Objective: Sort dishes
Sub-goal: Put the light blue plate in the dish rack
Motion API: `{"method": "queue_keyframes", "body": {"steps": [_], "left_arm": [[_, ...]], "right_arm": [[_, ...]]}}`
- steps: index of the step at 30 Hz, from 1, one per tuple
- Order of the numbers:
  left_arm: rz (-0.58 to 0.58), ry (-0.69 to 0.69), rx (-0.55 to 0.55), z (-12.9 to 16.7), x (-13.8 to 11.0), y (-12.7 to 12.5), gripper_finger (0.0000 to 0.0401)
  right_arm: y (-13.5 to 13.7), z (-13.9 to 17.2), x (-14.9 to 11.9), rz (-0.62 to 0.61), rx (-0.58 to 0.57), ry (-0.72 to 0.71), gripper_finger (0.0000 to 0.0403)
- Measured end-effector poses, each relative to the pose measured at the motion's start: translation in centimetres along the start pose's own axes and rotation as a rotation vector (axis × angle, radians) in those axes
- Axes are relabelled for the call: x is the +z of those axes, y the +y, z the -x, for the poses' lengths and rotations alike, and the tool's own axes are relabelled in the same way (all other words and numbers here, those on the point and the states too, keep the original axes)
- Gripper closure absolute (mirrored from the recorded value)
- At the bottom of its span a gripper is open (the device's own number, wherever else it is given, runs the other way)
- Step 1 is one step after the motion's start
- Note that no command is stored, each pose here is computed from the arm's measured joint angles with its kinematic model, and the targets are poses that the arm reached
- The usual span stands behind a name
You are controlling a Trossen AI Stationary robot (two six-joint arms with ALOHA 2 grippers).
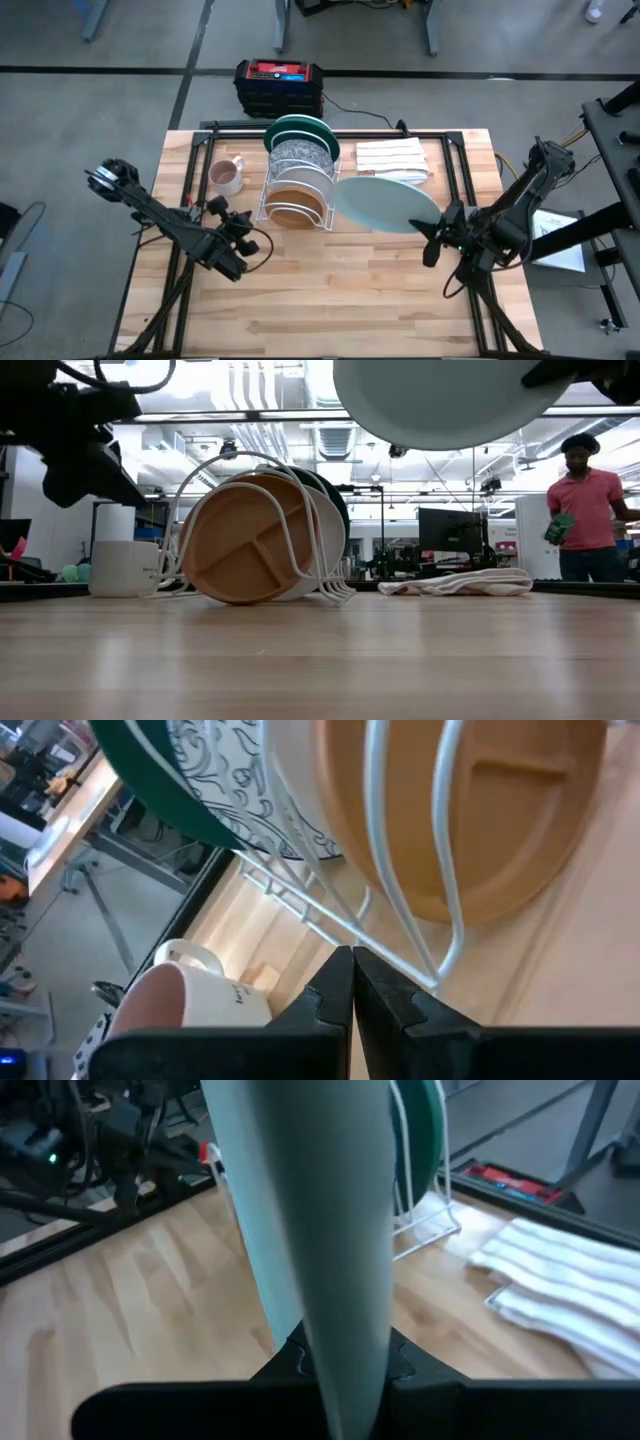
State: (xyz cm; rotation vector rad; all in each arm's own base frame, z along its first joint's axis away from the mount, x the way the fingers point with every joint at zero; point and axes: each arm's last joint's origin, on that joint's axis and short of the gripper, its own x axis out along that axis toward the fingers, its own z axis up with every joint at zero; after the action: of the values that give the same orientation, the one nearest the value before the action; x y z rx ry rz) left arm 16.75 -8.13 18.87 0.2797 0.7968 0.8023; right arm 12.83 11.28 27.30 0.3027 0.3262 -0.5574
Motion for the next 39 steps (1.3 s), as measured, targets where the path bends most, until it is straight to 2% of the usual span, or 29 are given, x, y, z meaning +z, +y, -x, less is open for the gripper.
{"method": "queue_keyframes", "body": {"steps": [9,18,27,39], "left_arm": [[-0.026,-0.018,0.024,-0.8,-1.1,-0.5,0.0401],[-0.028,-0.117,0.053,-1.2,-0.5,-1.0,0.0401],[-0.026,-0.089,0.098,-2.5,0.2,-0.6,0.0401],[0.056,-0.081,0.028,-2.6,1.0,-1.7,0.0401]], "right_arm": [[-0.6,-0.6,0.8,0.031,-0.044,-0.014,0.0403],[-0.4,-0.9,0.5,0.051,-0.056,-0.008,0.0403],[-0.4,-0.9,0.5,0.052,-0.060,-0.008,0.0403],[-0.5,-0.9,0.5,0.062,-0.062,-0.006,0.0403]]}}
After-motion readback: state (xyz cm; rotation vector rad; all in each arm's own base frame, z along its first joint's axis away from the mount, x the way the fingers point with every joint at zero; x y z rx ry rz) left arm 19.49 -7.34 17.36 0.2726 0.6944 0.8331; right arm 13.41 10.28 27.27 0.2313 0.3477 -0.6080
